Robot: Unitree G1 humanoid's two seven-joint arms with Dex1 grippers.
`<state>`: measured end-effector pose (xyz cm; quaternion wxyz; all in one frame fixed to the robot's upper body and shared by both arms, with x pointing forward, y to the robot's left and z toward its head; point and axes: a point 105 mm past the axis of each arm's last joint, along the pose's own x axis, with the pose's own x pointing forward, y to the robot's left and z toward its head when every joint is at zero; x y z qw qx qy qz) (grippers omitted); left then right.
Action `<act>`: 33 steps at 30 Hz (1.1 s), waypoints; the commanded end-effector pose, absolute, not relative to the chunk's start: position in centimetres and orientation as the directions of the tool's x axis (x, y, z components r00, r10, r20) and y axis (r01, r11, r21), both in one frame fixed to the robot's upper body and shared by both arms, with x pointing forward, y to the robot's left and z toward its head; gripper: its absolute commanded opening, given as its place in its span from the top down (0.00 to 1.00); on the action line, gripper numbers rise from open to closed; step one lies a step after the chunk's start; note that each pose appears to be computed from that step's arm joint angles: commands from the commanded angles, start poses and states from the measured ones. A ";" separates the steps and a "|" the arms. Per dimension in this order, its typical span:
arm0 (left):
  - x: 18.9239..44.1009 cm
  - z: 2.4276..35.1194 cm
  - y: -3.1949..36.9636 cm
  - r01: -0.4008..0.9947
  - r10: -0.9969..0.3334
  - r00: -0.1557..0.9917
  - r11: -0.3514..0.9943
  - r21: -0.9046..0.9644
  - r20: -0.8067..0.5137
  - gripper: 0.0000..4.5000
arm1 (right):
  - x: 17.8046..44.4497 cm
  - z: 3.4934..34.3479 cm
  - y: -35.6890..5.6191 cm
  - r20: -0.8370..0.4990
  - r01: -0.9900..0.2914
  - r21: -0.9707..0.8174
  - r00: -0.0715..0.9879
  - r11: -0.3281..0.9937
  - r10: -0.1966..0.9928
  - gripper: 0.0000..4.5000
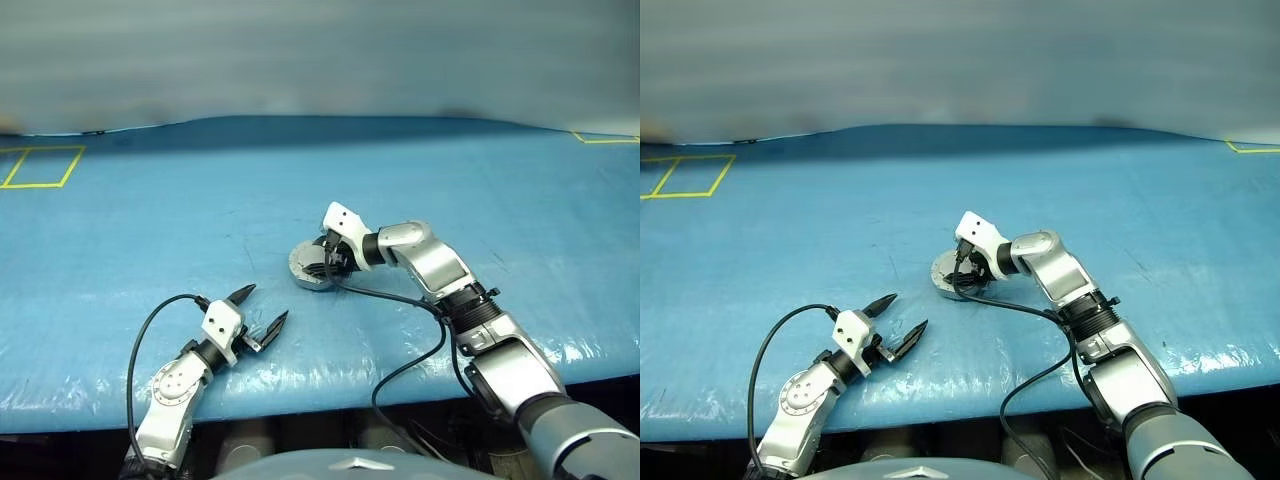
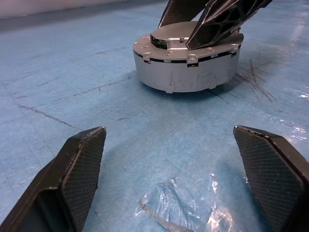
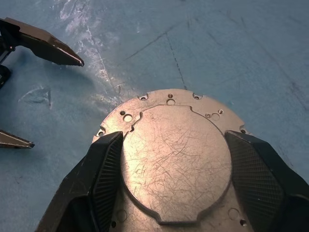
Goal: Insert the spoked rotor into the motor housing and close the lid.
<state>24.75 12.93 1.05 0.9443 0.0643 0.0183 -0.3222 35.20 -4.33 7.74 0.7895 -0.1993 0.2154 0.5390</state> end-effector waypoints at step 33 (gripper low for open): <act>24.1 0.4 12.9 0.612 -0.605 0.791 0.785 0.095 -0.088 0.00 | 33.1 4.0 -4.8 -0.601 -0.909 0.209 0.172 0.361 0.781 0.33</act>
